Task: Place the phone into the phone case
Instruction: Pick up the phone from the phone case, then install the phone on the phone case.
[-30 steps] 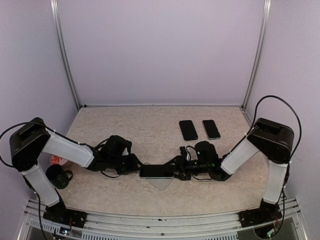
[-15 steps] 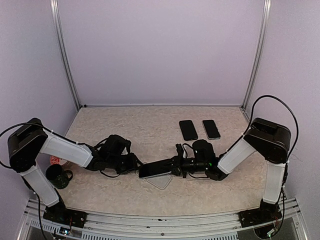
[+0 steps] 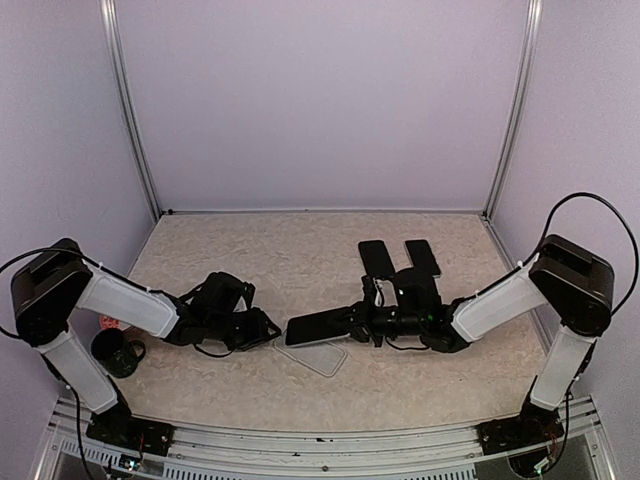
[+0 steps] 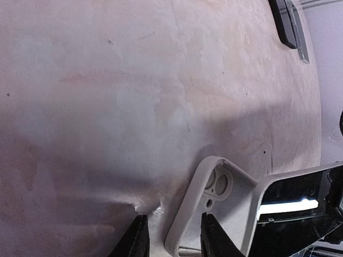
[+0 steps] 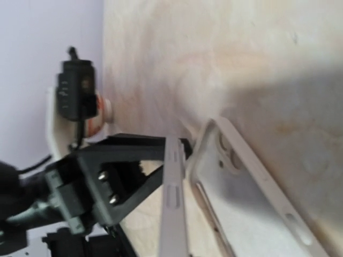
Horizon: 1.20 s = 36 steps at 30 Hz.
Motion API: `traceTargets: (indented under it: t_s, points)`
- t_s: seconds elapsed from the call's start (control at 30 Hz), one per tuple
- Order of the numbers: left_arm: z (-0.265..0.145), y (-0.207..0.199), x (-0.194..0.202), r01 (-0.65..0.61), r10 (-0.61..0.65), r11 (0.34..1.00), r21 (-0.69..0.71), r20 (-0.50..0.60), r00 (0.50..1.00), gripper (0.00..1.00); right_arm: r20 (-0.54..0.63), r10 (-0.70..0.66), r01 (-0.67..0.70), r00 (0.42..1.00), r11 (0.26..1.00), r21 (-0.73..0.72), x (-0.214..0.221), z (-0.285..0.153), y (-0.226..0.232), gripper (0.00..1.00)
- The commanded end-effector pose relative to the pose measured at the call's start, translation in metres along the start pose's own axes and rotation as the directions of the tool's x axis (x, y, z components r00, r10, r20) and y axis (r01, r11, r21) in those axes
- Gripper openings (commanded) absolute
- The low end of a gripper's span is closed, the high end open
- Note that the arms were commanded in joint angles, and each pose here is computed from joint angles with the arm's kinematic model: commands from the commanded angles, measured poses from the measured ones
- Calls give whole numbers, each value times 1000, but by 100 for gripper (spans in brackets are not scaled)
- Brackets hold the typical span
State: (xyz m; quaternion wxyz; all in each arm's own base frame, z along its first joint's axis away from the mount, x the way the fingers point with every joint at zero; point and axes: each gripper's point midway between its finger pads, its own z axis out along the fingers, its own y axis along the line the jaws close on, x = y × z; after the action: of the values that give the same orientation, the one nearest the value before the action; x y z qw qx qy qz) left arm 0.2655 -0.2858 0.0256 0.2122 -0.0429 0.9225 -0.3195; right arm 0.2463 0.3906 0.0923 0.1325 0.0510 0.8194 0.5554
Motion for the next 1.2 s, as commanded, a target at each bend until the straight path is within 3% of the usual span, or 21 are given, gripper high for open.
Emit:
traceTargets:
  t_s: [0.0, 0.3, 0.57, 1.17]
  points:
    - [-5, 4, -13, 20, -22, 997, 69, 17, 1000, 34, 73, 0, 4, 997, 999, -54, -6, -12, 26, 0]
    - [4, -13, 0, 21, -15, 982, 189, -32, 999, 35, 122, 51, -60, 991, 995, 73, 2, -13, 6, 0]
    - [9, -16, 19, 33, -17, 977, 209, -78, 997, 35, 154, 23, -50, 988, 984, 171, 0, -18, -11, 0]
    - [9, -22, 36, 40, -16, 971, 236, -103, 995, 35, 14, 38, -39, 999, 991, 127, 20, 13, -28, 0]
